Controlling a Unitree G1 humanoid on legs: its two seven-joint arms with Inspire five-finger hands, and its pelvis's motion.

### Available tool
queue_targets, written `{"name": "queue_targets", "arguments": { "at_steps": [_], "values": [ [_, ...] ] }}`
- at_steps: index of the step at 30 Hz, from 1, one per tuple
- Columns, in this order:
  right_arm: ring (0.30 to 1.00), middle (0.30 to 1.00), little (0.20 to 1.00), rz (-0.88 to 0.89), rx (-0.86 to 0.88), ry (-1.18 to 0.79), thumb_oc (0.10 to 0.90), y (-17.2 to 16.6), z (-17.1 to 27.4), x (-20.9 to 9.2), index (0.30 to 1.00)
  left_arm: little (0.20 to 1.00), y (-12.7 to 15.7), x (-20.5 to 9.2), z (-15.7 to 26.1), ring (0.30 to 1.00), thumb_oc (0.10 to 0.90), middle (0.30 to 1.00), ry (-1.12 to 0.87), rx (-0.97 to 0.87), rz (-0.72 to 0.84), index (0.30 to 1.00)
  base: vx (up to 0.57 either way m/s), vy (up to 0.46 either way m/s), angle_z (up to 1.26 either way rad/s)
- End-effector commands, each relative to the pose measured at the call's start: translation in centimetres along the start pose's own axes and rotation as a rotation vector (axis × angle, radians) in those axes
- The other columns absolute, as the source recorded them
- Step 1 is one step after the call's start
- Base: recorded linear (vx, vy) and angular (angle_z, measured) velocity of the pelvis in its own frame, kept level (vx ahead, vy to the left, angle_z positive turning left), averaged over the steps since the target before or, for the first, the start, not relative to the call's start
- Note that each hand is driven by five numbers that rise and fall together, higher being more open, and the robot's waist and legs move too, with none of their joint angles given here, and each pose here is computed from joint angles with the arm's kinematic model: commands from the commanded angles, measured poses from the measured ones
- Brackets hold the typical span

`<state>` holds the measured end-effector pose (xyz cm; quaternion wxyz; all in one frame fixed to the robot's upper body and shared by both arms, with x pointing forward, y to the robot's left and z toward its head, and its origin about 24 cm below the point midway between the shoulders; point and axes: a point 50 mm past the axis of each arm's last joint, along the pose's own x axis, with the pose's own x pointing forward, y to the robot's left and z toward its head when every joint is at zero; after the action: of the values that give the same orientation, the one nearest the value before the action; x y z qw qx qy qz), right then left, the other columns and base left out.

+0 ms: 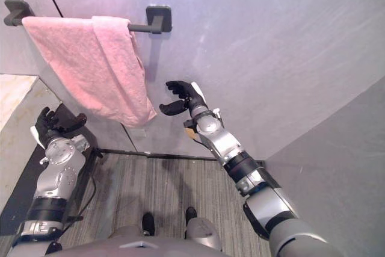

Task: Organize the bathroom.

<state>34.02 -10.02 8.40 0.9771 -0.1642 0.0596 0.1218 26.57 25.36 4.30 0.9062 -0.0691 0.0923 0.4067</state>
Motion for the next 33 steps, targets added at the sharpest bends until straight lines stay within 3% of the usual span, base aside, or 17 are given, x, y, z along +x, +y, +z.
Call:
{"name": "queue_targets", "arguments": {
  "at_steps": [1, 22, 28, 33],
  "values": [
    [0.9, 0.9, 0.9, -0.029, 0.05, -0.375, 0.8, -0.6, 8.6, 0.6, 0.9, 0.9, 0.0, 0.3, 5.9, 0.9, 0.8, 0.9, -0.335, -0.017, -0.035, 0.9, 0.0, 0.0, 0.0],
    [0.9, 0.9, 0.9, 0.063, 0.191, -0.457, 0.8, 1.4, 10.4, -0.2, 0.9, 0.9, -1.4, 0.4, 7.7, 0.9, 0.8, 0.9, -0.357, 0.012, -0.063, 0.9, 0.0, 0.0, 0.0],
    [0.9, 0.9, 0.9, 0.063, 0.014, -0.401, 0.8, 1.7, 9.1, 0.1, 0.9, 0.9, -1.6, 0.6, 6.5, 0.9, 0.8, 0.9, -0.288, -0.02, -0.058, 0.9, -0.01, 0.002, 0.0],
    [0.9, 0.9, 0.9, 0.096, -0.126, -0.248, 0.8, 1.6, 5.7, 0.8, 0.9, 0.9, -1.1, 1.0, 3.0, 0.9, 0.8, 0.9, -0.136, 0.0, -0.061, 0.9, -0.03, 0.006, 0.0]
  ]
}}
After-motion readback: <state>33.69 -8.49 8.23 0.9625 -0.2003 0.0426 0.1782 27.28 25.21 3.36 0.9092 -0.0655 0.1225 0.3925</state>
